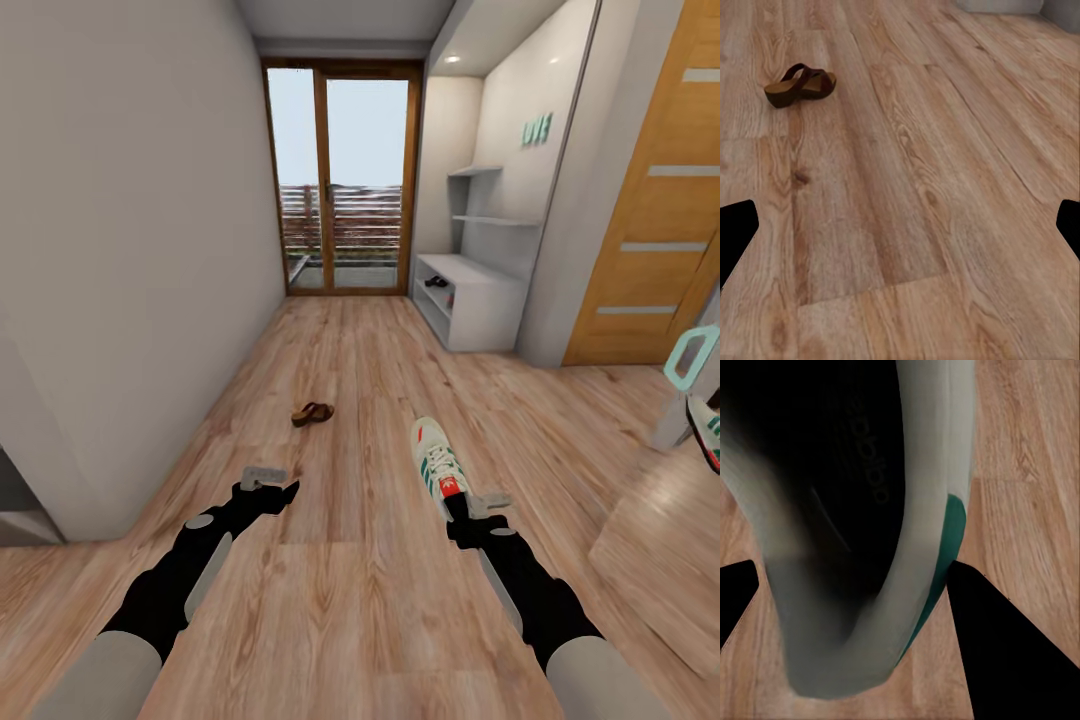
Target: Pick up the two gym shoes and the two sandals from the corridor floor and place them onto the hallstand (shoe rack) in the corridor, making sure they are on the rack and not on the floor. Arrange them so the two gym shoes are next to each other and the two sandals are next to each other.
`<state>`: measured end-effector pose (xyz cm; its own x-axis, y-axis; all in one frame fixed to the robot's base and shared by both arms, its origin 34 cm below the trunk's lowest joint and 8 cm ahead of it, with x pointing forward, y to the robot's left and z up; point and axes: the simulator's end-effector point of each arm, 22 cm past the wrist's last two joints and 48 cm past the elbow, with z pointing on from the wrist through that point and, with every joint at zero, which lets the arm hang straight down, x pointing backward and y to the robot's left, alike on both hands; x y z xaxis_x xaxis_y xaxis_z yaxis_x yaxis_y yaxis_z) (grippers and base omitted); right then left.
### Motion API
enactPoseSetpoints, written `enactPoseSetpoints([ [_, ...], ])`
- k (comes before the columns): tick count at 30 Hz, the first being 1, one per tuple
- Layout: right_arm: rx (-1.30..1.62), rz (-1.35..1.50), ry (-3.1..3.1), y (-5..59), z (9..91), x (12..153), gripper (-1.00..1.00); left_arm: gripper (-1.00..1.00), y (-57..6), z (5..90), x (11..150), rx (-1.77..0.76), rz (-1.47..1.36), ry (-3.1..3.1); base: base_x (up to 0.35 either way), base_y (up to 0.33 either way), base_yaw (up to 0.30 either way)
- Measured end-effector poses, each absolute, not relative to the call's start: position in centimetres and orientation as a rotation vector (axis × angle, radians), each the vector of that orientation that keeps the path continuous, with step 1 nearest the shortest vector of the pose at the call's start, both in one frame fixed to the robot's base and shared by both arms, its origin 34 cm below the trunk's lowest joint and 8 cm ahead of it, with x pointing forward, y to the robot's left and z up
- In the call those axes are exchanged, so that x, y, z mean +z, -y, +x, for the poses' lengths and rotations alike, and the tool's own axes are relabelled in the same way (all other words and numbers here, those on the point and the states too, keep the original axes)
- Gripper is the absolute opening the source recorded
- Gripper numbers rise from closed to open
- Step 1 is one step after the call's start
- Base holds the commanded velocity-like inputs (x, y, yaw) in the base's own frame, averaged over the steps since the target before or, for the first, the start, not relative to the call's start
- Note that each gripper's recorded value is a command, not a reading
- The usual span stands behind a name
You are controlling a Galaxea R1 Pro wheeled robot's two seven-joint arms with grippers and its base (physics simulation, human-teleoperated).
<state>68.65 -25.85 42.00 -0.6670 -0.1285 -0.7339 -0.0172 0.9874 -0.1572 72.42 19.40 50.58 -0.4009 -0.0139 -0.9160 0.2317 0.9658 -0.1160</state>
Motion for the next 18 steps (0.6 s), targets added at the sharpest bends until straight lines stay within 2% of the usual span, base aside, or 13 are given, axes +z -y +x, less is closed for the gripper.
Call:
enactPoseSetpoints([
  [8, -0.172, -0.1, -2.296, 25.86, 68.69, 42.05, -1.0, 1.0, -19.37, 72.41, 50.58, -0.269, 0.156, -1.968, 0.348, 0.0, 0.0],
  [18, -0.172, -0.095, -2.294, 25.96, 68.74, 42.16, -1.0, 1.0, -19.37, 72.41, 50.57, -0.269, 0.157, -1.969, 0.348, 0.061, 0.0],
])
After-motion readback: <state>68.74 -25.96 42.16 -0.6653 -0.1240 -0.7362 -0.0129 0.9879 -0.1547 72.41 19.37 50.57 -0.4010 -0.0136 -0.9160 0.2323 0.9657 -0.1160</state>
